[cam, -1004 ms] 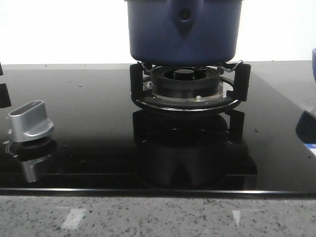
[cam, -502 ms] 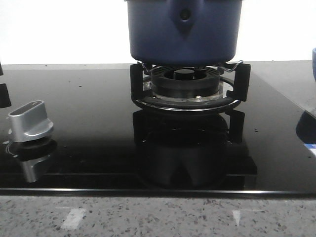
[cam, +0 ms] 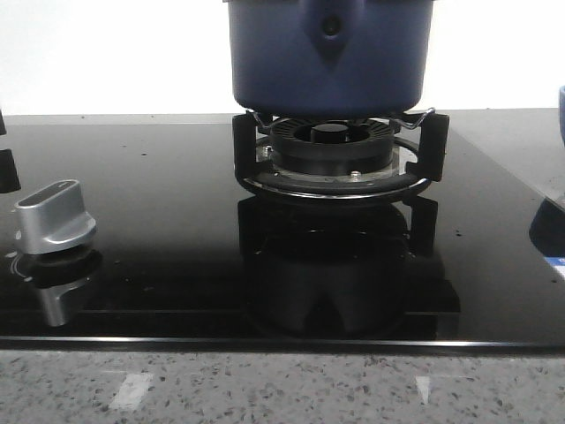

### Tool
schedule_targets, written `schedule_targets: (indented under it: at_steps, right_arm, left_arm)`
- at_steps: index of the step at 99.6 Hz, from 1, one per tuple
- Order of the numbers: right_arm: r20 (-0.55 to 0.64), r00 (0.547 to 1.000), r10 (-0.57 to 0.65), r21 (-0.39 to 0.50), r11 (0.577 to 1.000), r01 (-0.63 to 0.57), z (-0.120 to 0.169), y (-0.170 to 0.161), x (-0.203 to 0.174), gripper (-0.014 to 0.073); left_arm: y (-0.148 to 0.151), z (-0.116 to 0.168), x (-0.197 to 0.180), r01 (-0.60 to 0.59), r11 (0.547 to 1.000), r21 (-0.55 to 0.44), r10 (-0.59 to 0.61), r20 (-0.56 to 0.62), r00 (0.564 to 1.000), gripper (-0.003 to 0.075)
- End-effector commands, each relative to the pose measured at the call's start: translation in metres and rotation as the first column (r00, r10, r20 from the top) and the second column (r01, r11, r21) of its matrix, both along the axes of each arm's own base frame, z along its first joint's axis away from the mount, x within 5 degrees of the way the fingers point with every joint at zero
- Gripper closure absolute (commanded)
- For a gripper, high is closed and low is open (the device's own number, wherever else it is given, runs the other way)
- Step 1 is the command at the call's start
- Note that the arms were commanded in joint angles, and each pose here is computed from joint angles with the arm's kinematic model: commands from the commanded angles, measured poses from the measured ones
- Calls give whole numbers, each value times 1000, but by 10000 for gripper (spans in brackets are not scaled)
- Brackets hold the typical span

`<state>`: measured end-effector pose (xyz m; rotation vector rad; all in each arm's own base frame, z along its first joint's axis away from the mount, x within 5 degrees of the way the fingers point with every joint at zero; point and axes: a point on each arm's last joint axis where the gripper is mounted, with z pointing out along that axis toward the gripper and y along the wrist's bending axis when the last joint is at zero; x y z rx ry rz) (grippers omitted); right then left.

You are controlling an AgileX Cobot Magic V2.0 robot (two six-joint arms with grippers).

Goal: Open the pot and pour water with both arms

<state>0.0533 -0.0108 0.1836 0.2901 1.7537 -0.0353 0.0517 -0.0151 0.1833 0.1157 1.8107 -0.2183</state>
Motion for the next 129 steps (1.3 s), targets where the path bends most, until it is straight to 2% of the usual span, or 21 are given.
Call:
schedule_targets:
  at_steps: [1, 8, 18, 27, 35, 48, 49, 65, 72, 83, 87, 97, 105, 120, 129]
  right_arm:
    - [179, 984, 15, -70, 998, -2, 10, 0, 1, 662]
    - [308, 951, 33, -95, 995, -4, 22, 2, 1, 662]
    - [434, 899, 54, -121, 993, -1, 35, 3, -1, 662]
    - [509, 858, 67, -133, 991, 1, 42, 4, -3, 661]
    - [549, 834, 55, -99, 995, -1, 46, 4, -5, 662]
    - [544, 839, 29, -44, 999, -6, 44, 2, -4, 662]
    - [495, 869, 23, -33, 999, -8, 39, 2, -3, 662]
    - [426, 904, 12, -4, 1000, -11, 32, 1, -1, 662]
    - [434, 901, -5, 44, 999, -15, 32, 1, -1, 661]
    - [473, 880, -49, 150, 988, -26, 34, -1, -2, 662]
    - [478, 876, -69, 200, 979, -31, 34, -2, -2, 662]
    - [480, 873, -88, 246, 969, -38, 34, -3, -2, 662]
    - [476, 875, -81, 246, 968, -44, 39, -2, -3, 661]
    - [481, 875, -58, 238, 969, -67, 61, 1, -8, 662]
    - [475, 879, -34, 201, 977, -71, 75, 3, -11, 662]
  left_arm:
    - [2, -5, 1, -22, 1000, 21, 21, 49, 999, 740]
    - [3, -5, 1, -27, 998, 61, 24, 58, 998, 740]
    - [5, -5, 1, -34, 991, 126, 25, 67, 997, 740]
    - [9, -2, 2, -58, 962, 267, 27, 120, 992, 740]
    - [10, 2, 3, -76, 952, 295, 25, 174, 985, 740]
    - [9, 4, 3, -81, 954, 289, 24, 196, 980, 740]
    - [9, 4, 3, -81, 954, 289, 24, 196, 980, 740]
    - [9, 9, 3, -94, 957, 274, 25, 248, 968, 740]
    - [8, 13, 3, -95, 979, 183, 42, 275, 961, 740]
    - [9, 20, 3, -93, 995, -21, 95, 310, 946, 740]
    - [10, 23, 3, -93, 988, -124, 130, 326, 936, 740]
    - [12, 26, 3, -90, 944, -316, 191, 304, 933, 740]
    - [13, 27, 3, -91, 917, -388, 217, 294, 931, 740]
    - [15, 30, 2, -95, 903, -418, 241, 311, 920, 740]
    - [16, 37, 1, -92, 901, -423, 251, 337, 907, 740]
